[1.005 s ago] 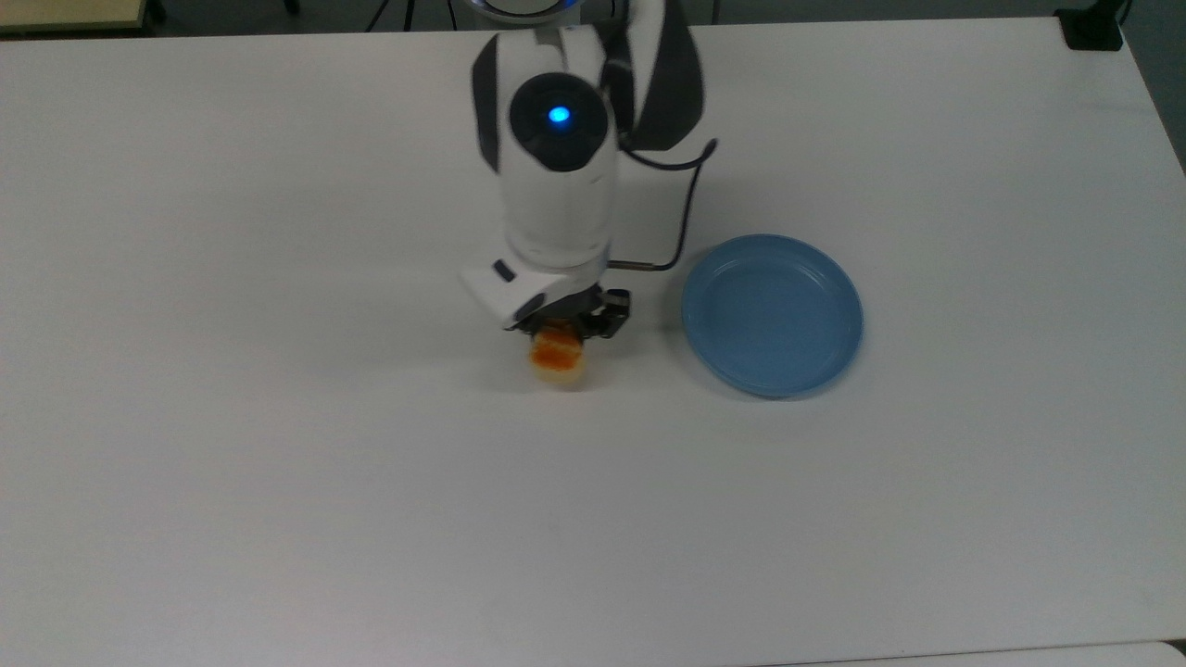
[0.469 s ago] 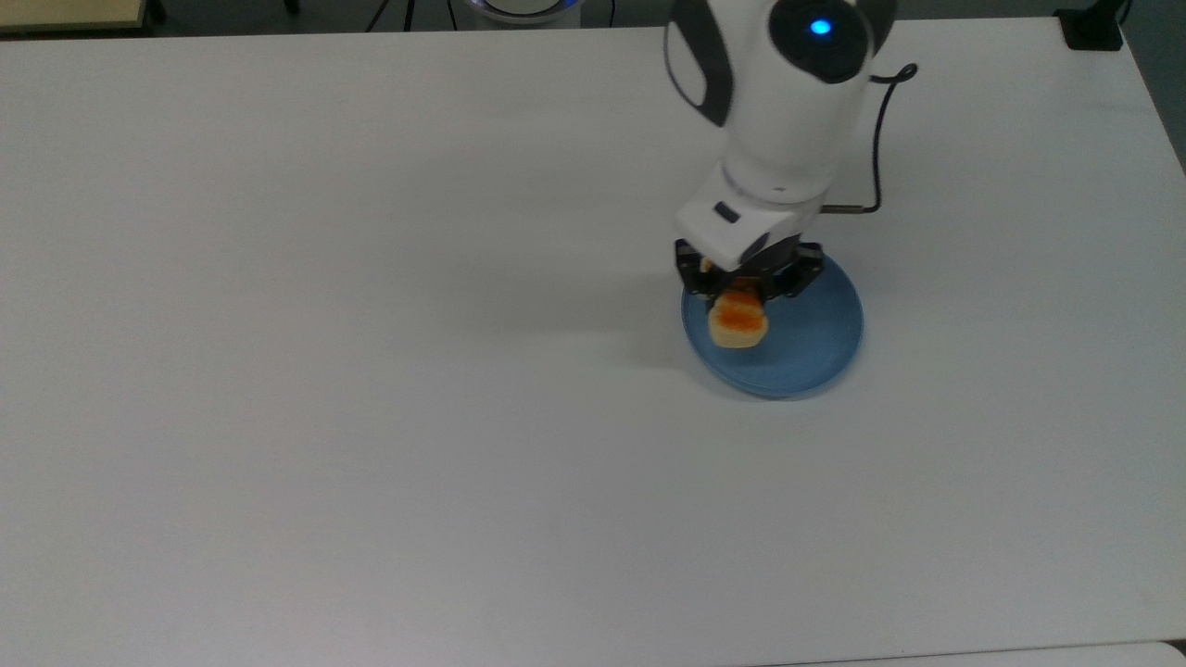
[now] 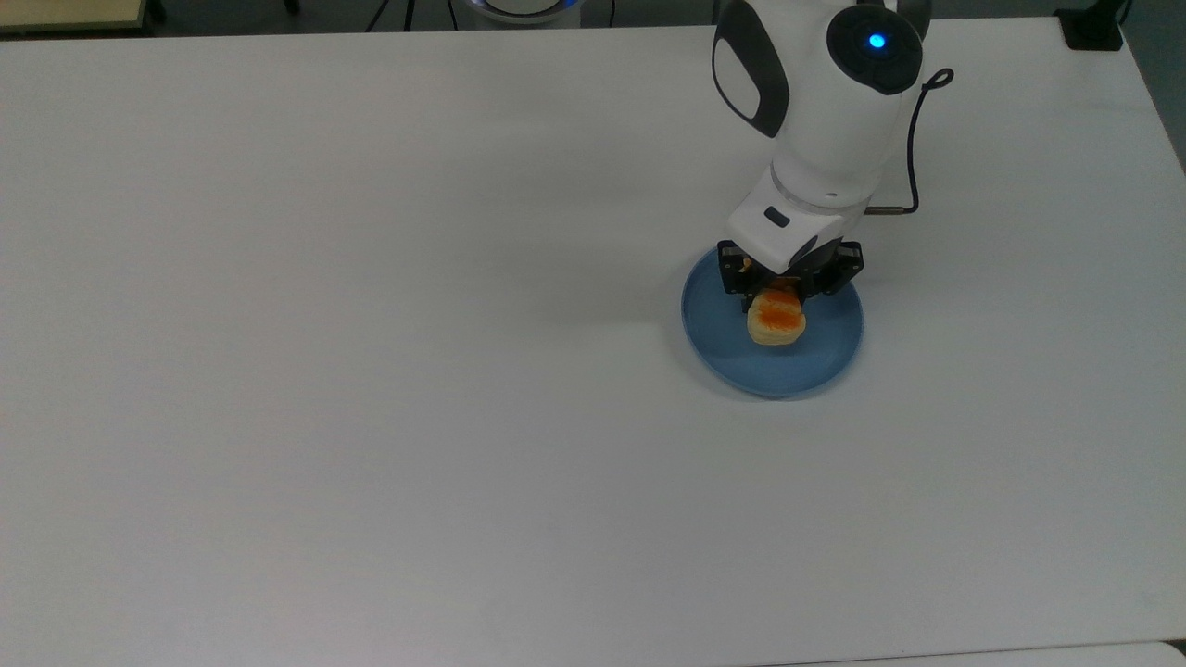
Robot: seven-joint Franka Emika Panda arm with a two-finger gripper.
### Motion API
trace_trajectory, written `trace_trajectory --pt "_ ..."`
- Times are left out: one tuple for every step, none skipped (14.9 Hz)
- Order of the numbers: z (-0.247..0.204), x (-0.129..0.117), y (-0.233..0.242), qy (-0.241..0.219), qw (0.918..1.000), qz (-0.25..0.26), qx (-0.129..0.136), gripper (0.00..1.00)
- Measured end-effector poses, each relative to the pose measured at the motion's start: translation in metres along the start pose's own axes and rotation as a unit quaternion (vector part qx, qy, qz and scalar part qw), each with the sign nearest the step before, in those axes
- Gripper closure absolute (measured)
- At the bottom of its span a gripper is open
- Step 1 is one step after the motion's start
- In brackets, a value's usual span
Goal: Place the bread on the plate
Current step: 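Carry the bread roll over the blue plate and lower it, then open the gripper to release the roll onto the plate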
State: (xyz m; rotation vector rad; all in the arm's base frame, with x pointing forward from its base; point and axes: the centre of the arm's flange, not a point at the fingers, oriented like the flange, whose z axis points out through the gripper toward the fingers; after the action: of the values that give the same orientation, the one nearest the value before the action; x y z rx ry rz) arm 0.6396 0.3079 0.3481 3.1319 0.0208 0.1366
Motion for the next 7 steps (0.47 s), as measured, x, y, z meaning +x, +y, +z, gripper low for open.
trace_trajectory --pt "0.003 0.0 0.0 -0.001 1.0 0.0 -0.001 0.42" --pt "0.006 0.0 0.0 -0.002 1.0 -0.001 -0.003 0.33" --pt "0.01 0.0 0.0 -0.001 1.0 -0.003 -0.005 0.23" --pt "0.013 0.001 0.0 0.002 0.9999 -0.007 -0.009 0.2" --pt "0.016 0.002 0.0 0.006 0.9999 -0.01 -0.012 0.2" --pt "0.019 0.002 0.0 0.008 0.9998 -0.013 -0.015 0.14" --pt "0.02 0.002 0.0 0.009 0.9997 -0.013 -0.016 0.07"
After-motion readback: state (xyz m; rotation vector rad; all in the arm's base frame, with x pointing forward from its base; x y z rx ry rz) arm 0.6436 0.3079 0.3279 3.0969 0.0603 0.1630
